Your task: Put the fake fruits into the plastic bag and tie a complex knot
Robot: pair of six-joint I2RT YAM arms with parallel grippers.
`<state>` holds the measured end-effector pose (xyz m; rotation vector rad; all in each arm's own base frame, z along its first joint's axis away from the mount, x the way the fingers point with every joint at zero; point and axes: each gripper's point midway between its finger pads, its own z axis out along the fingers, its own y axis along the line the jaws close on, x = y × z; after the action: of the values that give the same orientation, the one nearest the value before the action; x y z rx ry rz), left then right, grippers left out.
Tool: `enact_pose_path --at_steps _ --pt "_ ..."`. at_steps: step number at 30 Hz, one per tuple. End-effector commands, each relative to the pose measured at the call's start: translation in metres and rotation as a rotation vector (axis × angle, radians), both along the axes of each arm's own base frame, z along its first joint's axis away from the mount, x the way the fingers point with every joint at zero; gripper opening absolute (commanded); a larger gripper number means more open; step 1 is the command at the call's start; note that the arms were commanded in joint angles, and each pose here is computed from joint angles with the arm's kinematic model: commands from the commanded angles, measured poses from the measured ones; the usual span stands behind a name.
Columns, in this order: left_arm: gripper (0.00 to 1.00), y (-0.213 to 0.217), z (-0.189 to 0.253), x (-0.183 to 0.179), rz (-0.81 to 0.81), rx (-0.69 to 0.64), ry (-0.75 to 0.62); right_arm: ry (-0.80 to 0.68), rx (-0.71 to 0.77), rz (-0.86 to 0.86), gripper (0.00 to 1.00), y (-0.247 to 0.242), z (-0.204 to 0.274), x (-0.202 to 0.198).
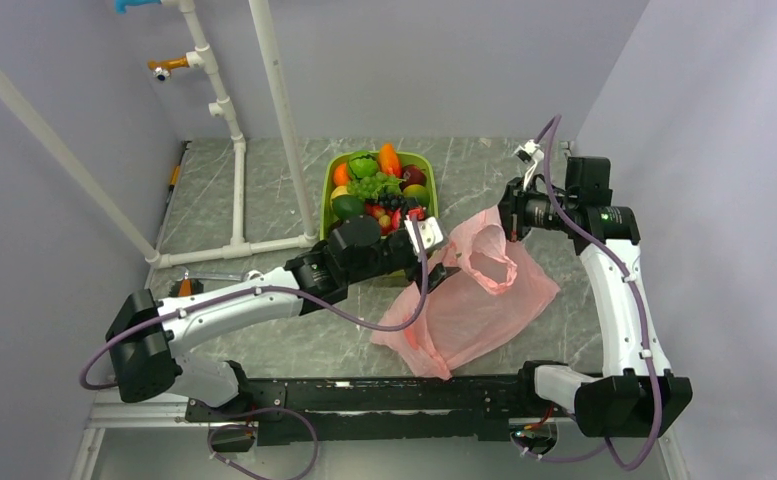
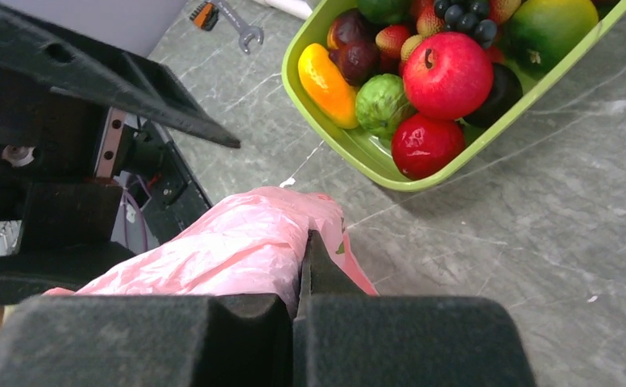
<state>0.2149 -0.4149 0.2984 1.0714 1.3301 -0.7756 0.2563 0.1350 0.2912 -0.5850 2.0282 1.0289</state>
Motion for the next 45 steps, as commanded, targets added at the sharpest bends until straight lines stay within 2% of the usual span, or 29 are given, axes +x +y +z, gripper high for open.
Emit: enact_pose_path --at_steps 1,4,7,9,10,11,14,15,19,20,21,23,25,27,31,34,37,40,45 --pt "0.99 -0.012 0.043 -0.03 -0.148 -0.108 -0.161 0.032 0.008 -0.046 0.0 0.0 0.002 -0.001" --pt "0.99 -0.017 0.044 -0.034 -0.121 -0.082 -0.309 0.059 0.022 -0.06 0.0 0.001 0.001 -0.001" --pt "0.99 -0.02 0.064 -0.007 0.028 -0.089 -0.373 0.064 0.015 -0.018 0.0 0.005 -0.002 -0.01" --pt "0.92 -0.018 0.078 0.013 0.098 -0.084 -0.384 0.036 -0.024 0.021 0.0 0.004 -0.007 -0.014" --pt "0.82 -0.014 0.081 0.02 0.088 -0.09 -0.352 0.029 -0.041 0.054 0.0 0.003 -0.01 -0.018" --pt "0.67 -0.007 0.085 0.025 0.07 -0.111 -0.296 0.007 -0.062 0.096 0.0 0.003 -0.011 -0.023" --pt "0.06 0.015 0.078 0.028 -0.037 -0.169 0.001 -0.072 -0.148 0.192 0.0 -0.004 -0.018 -0.028" --pt "0.0 0.018 0.073 0.019 -0.119 -0.181 0.105 -0.094 -0.175 0.203 0.0 -0.007 -0.021 -0.024" --pt "0.0 0.025 0.071 -0.008 -0.303 -0.276 0.427 -0.188 -0.236 0.239 0.0 -0.019 -0.024 0.014" --pt "0.0 0.024 0.07 -0.013 -0.325 -0.295 0.498 -0.198 -0.243 0.229 0.09 -0.021 -0.024 0.029" --pt "0.0 0.023 0.07 -0.014 -0.337 -0.325 0.575 -0.206 -0.25 0.197 0.22 -0.023 -0.023 0.047" --pt "0.0 0.021 0.068 -0.008 -0.304 -0.389 0.705 -0.184 -0.267 0.08 0.59 -0.032 -0.023 0.085" --pt "0.0 0.021 0.058 0.012 -0.209 -0.43 0.81 -0.204 -0.302 -0.022 0.74 -0.044 -0.011 0.108" --pt "0.0 0.025 0.05 0.036 -0.105 -0.473 0.859 -0.218 -0.313 -0.116 0.82 -0.056 0.003 0.108" --pt "0.0 0.03 0.041 0.063 -0.012 -0.502 0.897 -0.211 -0.319 -0.262 0.83 -0.067 0.015 0.065" --pt "0.0 0.027 0.04 0.066 -0.012 -0.51 0.918 -0.222 -0.285 -0.34 0.77 -0.066 0.016 0.027" --pt "0.0 0.025 0.038 0.07 0.002 -0.519 0.943 -0.188 -0.185 -0.264 0.72 -0.044 0.013 -0.007" --pt "0.0 0.023 0.038 0.067 -0.023 -0.518 0.955 -0.141 -0.128 -0.232 0.72 -0.028 0.003 -0.006" --pt "0.0 0.024 0.041 0.063 -0.031 -0.52 0.955 -0.125 -0.099 -0.228 0.74 -0.007 -0.005 0.026"
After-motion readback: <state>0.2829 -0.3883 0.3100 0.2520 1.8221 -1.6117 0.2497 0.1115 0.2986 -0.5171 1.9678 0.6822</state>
